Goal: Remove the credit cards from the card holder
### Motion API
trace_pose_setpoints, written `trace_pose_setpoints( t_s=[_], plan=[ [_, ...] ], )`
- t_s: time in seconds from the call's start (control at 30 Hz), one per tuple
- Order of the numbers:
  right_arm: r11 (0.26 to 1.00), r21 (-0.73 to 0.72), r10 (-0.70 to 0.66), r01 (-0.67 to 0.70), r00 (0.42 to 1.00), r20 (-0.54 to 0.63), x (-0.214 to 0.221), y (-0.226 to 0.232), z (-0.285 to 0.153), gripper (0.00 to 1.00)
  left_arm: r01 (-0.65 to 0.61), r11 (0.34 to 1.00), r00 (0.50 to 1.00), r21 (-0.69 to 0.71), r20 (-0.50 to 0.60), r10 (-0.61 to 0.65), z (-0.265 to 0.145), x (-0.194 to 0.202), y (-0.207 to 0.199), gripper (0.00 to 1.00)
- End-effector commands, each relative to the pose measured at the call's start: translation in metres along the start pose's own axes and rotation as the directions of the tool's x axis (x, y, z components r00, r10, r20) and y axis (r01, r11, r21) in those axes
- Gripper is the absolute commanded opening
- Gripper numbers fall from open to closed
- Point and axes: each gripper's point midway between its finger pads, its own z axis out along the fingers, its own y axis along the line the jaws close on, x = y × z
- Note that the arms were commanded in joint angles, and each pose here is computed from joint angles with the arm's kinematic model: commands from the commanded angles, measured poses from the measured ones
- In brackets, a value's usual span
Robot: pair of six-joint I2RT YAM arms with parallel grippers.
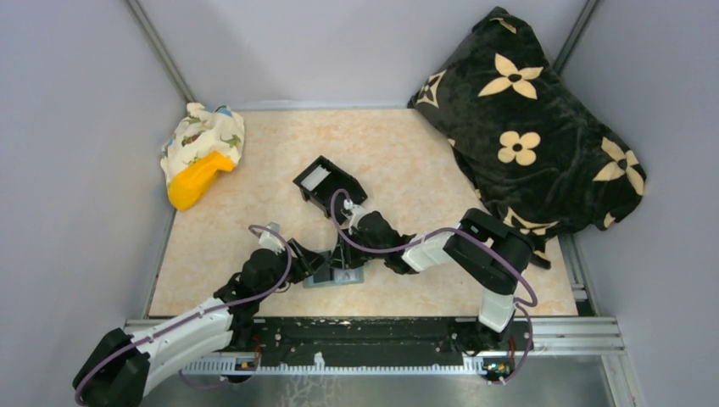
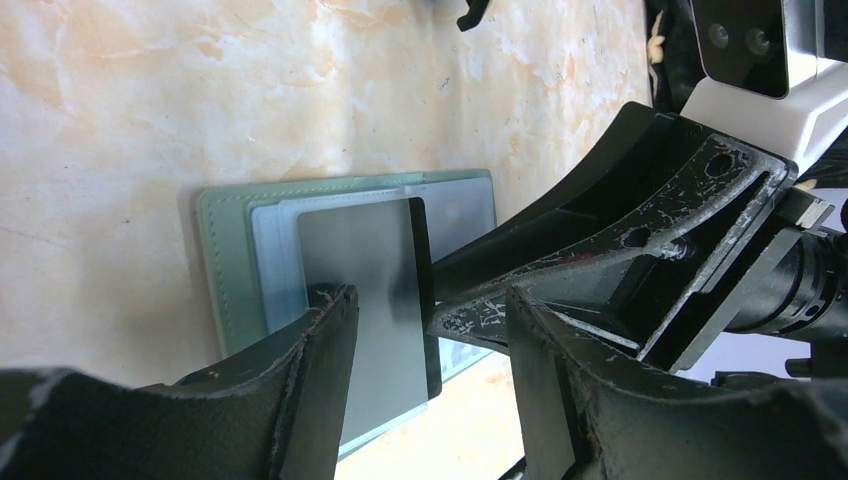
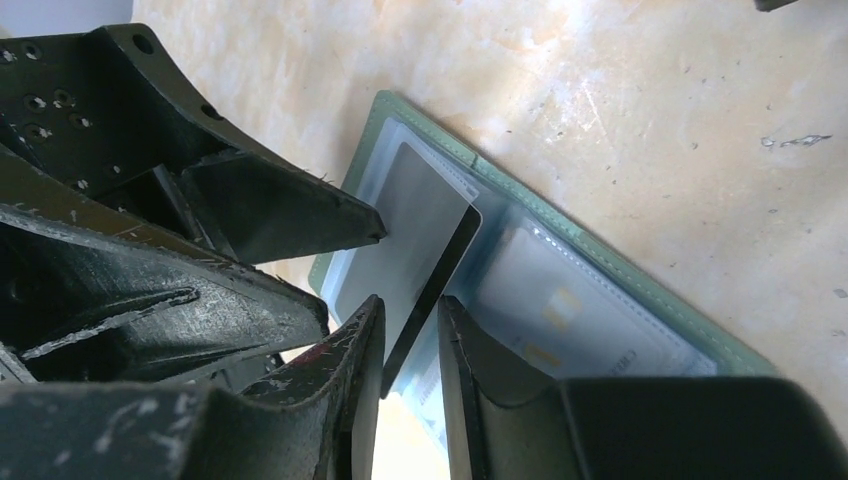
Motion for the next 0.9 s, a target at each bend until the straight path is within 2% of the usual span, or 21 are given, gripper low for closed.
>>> trace_pose_setpoints(
  t_s=[0.0,0.33,0.63,0.87],
  plan=[
    [0.995,-0.094,-0.013,0.018,0.999,0.052,-0.014,0.024,0.000,0.25,-0.001,1.000,1.000,-0.009,-0.011,0.000,-0.002,0.009,0.014,0.62],
    [0.995,-0.095,-0.013,0.018,0.999,0.050,-0.013,0.024,0.000,0.00,-0.006,1.000,1.000,-0.012,-0.006,0.006,-0.002,0.008,0.015,0.62],
    [0.996,-0.082,-0.017,0.021,0.999,0.050,-0.014,0.018,-0.003,0.00,-0.011,1.000,1.000,-0.021,-0.001,0.011,-0.002,0.006,0.015,0.62],
    [1.000,-0.011,-0.025,0.026,0.997,0.068,-0.019,-0.003,-0.019,0.00,-0.022,0.999,1.000,-0.028,0.013,0.022,-0.003,0.003,0.016,0.63]
  ],
)
